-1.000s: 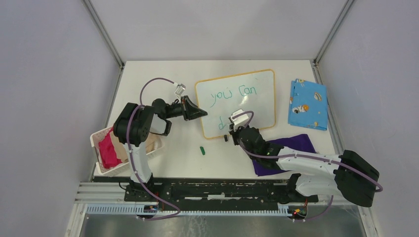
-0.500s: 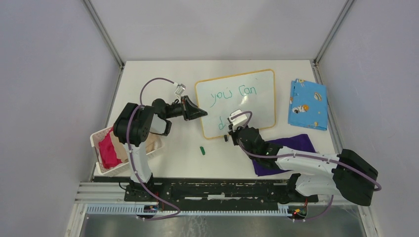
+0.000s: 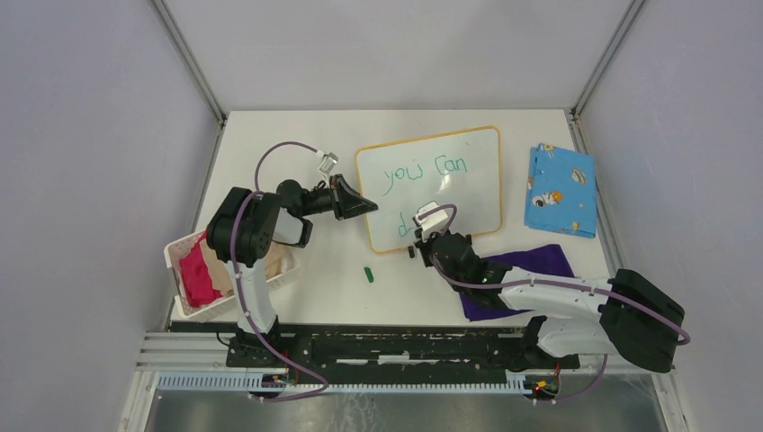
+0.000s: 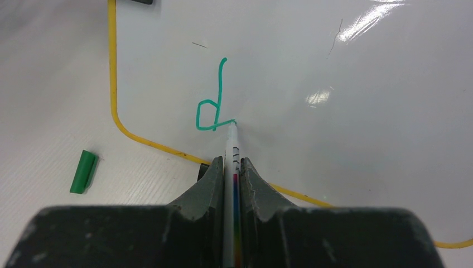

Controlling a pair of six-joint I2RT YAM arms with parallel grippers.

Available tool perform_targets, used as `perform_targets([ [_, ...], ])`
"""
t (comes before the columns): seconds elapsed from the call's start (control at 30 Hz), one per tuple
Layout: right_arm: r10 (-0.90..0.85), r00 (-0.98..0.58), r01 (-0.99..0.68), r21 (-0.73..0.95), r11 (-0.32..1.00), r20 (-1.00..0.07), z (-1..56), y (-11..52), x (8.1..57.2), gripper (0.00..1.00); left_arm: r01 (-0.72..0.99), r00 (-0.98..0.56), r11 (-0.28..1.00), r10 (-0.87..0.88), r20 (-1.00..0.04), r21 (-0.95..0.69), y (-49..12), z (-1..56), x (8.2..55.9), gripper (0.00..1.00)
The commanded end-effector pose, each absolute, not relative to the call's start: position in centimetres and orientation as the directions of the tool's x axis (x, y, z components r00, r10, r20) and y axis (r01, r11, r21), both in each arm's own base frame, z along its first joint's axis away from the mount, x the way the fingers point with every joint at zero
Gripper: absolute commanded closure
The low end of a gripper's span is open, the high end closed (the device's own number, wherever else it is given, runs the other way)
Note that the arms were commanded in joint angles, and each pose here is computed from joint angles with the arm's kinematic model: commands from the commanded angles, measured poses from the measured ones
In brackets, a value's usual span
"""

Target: Write a sentence on the whiteboard

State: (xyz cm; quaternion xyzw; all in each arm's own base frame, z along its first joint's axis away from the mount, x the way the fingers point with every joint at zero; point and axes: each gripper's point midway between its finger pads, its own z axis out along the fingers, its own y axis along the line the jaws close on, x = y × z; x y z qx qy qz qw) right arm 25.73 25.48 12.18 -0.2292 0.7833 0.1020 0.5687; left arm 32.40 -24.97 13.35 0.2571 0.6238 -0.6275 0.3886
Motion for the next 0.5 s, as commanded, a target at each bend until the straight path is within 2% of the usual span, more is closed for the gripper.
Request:
perform_targets([
  [0.0, -0.217, -0.245, -0.457, -0.085, 0.885, -0.945, 12.0, 24.9, 25.7, 1.00, 0.840, -0.534, 0.025, -0.129, -0.835, -0.541, -25.8, 13.4, 31.2, 0.98],
  [0.47, -0.198, -0.239, -0.380, -0.096, 0.920, -0.951, 13.1, 22.5, 27.1, 1.00, 0.840, -0.535, 0.025, -0.129, -0.835, -0.542, -25.8, 13.4, 31.2, 0.98],
])
